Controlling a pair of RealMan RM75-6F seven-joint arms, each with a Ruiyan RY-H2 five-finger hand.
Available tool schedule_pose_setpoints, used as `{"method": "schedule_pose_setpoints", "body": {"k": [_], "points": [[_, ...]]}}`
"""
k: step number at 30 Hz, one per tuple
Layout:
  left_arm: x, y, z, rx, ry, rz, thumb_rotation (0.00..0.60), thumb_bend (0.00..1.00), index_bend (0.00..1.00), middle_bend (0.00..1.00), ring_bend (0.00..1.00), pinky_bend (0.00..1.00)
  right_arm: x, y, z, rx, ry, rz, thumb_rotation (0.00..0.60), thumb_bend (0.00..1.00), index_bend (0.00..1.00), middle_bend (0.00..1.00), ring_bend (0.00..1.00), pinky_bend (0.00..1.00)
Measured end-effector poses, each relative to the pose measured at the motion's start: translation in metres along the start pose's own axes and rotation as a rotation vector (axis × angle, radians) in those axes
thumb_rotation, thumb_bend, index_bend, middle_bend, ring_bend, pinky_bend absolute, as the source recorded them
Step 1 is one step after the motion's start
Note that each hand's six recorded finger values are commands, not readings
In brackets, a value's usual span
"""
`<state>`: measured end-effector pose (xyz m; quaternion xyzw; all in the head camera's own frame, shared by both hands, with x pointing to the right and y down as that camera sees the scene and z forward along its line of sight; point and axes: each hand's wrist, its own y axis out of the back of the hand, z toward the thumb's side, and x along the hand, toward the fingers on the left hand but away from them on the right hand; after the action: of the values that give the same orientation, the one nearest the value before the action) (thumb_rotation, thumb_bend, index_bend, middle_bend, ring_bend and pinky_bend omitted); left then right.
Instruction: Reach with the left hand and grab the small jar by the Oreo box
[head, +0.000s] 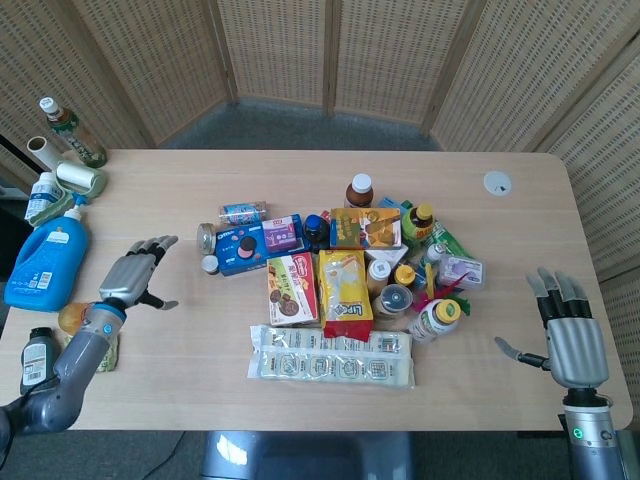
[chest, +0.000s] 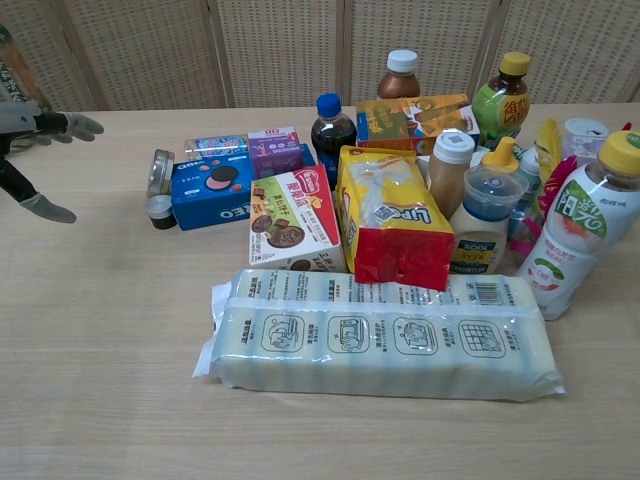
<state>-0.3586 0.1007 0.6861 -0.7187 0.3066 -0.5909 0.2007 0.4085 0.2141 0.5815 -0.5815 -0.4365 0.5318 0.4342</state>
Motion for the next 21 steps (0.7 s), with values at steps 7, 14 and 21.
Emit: {"method": "schedule_pose_setpoints", "body": {"k": [7,14,21], "points": [[0.04,0.006,-0.004,-0.025,0.055,-0.019,0.6,0.0,0.0,0.0,0.0,0.0,0.0,0.001,-0.004,0.016,-0.017,0.005,0.34,0.15,0.0,0.0,0.0,0.0],[0.079,0.005,0.001,-0.057,0.094,-0.054,0.6,0.0,0.0,0.0,0.0,0.0,0.0,0.004,-0.006,0.03,-0.037,0.004,0.344,0.15,0.0,0.0,0.0,0.0],[0.105,-0.007,0.012,-0.07,0.107,-0.087,0.6,0.0,0.0,0.0,0.0,0.0,0.004,0.007,-0.01,0.041,-0.066,0.006,0.343,0.15,0.0,0.0,0.0,0.0]]}}
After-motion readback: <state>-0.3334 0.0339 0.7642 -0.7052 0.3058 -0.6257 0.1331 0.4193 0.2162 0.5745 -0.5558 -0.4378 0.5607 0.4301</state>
